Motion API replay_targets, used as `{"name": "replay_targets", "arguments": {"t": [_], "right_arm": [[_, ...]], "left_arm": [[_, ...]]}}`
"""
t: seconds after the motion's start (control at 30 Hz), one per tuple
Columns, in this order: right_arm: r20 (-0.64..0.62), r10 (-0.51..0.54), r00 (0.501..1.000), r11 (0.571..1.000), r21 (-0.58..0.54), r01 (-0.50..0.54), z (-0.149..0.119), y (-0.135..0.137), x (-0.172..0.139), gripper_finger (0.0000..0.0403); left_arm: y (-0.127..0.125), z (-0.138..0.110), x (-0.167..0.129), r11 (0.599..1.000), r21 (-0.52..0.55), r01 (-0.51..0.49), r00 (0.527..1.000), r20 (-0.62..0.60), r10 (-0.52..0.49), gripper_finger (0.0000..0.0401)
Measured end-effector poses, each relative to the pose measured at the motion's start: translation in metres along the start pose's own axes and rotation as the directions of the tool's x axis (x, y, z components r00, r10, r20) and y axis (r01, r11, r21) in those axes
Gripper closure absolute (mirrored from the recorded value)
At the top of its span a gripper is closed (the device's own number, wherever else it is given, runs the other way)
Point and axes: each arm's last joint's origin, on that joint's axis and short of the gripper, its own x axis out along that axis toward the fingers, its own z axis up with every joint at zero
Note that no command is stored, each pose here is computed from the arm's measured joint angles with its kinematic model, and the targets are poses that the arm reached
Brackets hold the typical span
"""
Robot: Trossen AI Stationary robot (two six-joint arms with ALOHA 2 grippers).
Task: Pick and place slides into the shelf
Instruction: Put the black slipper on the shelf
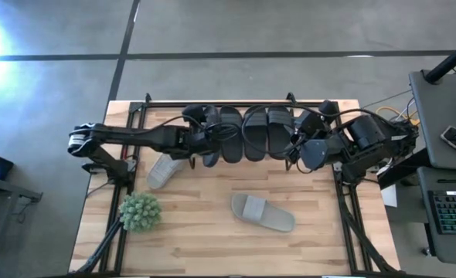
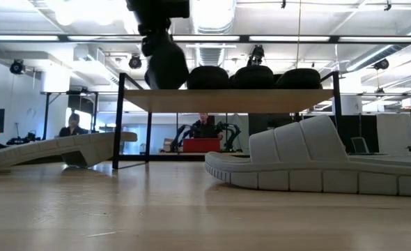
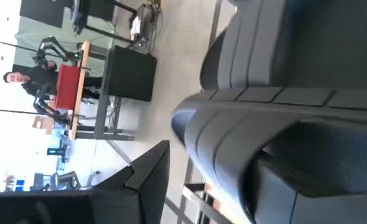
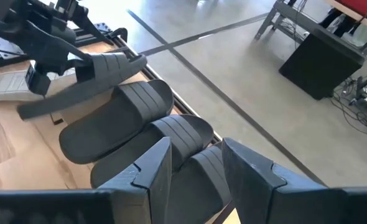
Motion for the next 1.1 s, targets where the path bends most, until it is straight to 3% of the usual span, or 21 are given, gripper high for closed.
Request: {"name": "replay_targets", "arguments": {"t": [0.4, 0.6, 0.73, 0.87, 1.1], "right_arm": [[-0.018, -0.015, 1.0, 0.999, -0.029, 0.015, -0.006, 0.005, 0.006, 0.0268], [-0.018, -0.016, 1.0, 1.0, -0.017, 0.016, -0.006, 0.005, 0.006, 0.0268], [-0.015, -0.019, 1.0, 1.0, -0.017, 0.019, -0.006, 0.005, 0.006, 0.0268], [-0.013, -0.022, 1.0, 1.0, -0.013, 0.021, -0.006, 0.005, 0.006, 0.0268], [-0.007, -0.017, 1.0, 1.0, -0.004, 0.017, -0.006, 0.001, 0.003, 0.0268]], "left_arm": [[0.003, -0.007, 0.009, 0.997, 0.049, 0.053, 0.997, -0.051, -0.05, 0.0314], [0.005, -0.006, 0.008, 0.984, 0.168, 0.053, 0.998, -0.045, -0.046, 0.0355], [0.011, -0.001, 0.005, 0.987, 0.156, 0.039, 0.999, -0.026, -0.036, 0.0394], [0.013, 0.001, 0.004, 0.987, 0.155, 0.036, 0.999, -0.011, -0.034, 0.0396], [0.006, -0.003, 0.01, 0.97, 0.242, 0.029, 0.999, -0.051, -0.017, 0.0399]]}}
